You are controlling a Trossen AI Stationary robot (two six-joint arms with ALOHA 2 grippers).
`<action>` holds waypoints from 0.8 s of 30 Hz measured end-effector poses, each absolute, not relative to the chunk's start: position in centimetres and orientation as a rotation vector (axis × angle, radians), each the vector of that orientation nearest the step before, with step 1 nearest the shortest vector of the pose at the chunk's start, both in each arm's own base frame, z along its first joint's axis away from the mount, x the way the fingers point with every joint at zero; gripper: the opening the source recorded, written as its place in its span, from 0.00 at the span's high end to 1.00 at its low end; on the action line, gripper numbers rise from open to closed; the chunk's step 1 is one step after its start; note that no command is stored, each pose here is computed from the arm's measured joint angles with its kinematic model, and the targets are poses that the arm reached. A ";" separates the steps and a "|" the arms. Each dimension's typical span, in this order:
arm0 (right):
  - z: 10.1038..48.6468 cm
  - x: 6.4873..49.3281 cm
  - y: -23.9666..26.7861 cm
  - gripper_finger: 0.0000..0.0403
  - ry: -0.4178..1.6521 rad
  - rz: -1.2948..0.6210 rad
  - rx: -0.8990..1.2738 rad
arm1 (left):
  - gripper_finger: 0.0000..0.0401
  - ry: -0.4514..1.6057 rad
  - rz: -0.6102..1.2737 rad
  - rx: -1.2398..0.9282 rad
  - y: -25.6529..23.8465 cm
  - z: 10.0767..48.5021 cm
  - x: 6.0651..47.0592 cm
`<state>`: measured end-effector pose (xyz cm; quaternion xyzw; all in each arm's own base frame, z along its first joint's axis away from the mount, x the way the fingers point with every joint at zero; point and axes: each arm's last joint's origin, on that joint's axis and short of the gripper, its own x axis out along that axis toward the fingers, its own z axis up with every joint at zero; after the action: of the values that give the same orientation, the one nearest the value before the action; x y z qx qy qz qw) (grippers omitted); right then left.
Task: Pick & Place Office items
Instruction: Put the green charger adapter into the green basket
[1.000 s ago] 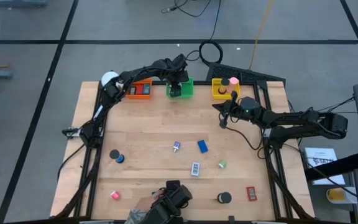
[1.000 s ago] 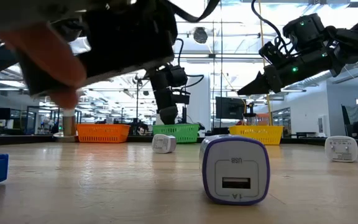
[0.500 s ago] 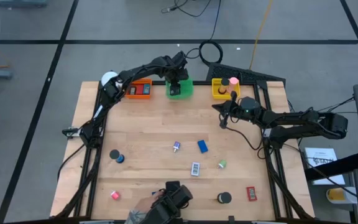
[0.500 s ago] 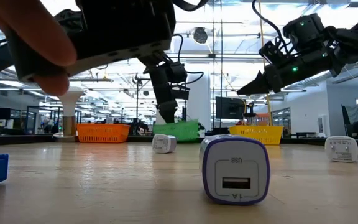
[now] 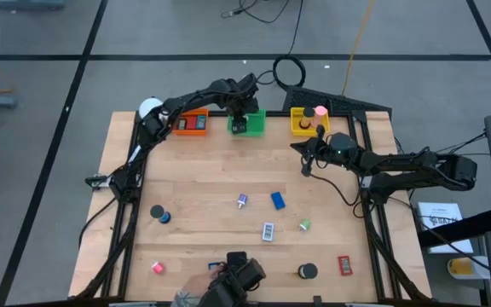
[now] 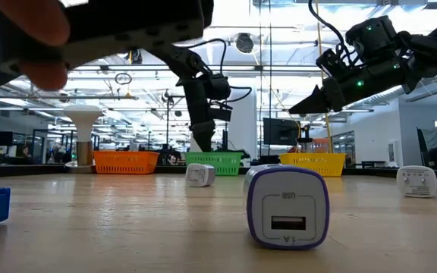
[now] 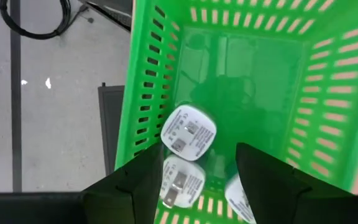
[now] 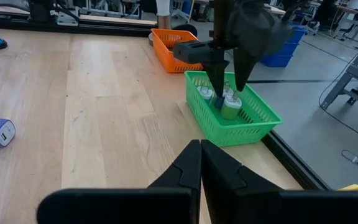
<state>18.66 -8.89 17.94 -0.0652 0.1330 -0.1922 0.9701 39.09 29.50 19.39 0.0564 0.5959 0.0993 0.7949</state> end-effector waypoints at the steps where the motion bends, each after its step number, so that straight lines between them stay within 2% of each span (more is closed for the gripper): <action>1: 17.9 18.7 -8.9 1.00 0.269 -0.388 -0.131 | 0.49 1.276 0.222 0.119 29.5 19.6 39.1; 5: 17.9 18.7 -8.9 1.00 0.268 -0.385 -0.131 | 0.50 1.246 0.275 0.065 29.4 20.4 39.0; 9: 17.9 18.7 -8.8 1.00 0.265 -0.369 -0.130 | 0.56 1.197 0.342 -0.093 29.2 20.8 39.0; 13: 17.9 18.7 -8.8 1.00 0.265 -0.369 -0.130 | 0.67 1.146 0.427 -0.339 29.1 20.7 39.0; 15: 17.9 18.7 -8.8 1.00 0.265 -0.369 -0.130 | 0.74 1.120 0.459 -0.396 29.2 20.6 39.1; 21: 18.0 18.7 -8.8 1.00 0.264 -0.368 -0.130 | 0.95 1.026 0.510 -0.431 29.7 20.8 39.7; 24: 18.0 18.7 -8.8 1.00 0.264 -0.368 -0.129 | 0.99 1.001 0.529 -0.447 30.0 20.9 39.7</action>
<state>18.68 -8.84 17.96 -0.0641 0.1306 -0.1824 0.9724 39.73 29.99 20.87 -0.2102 0.4700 0.2484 0.8205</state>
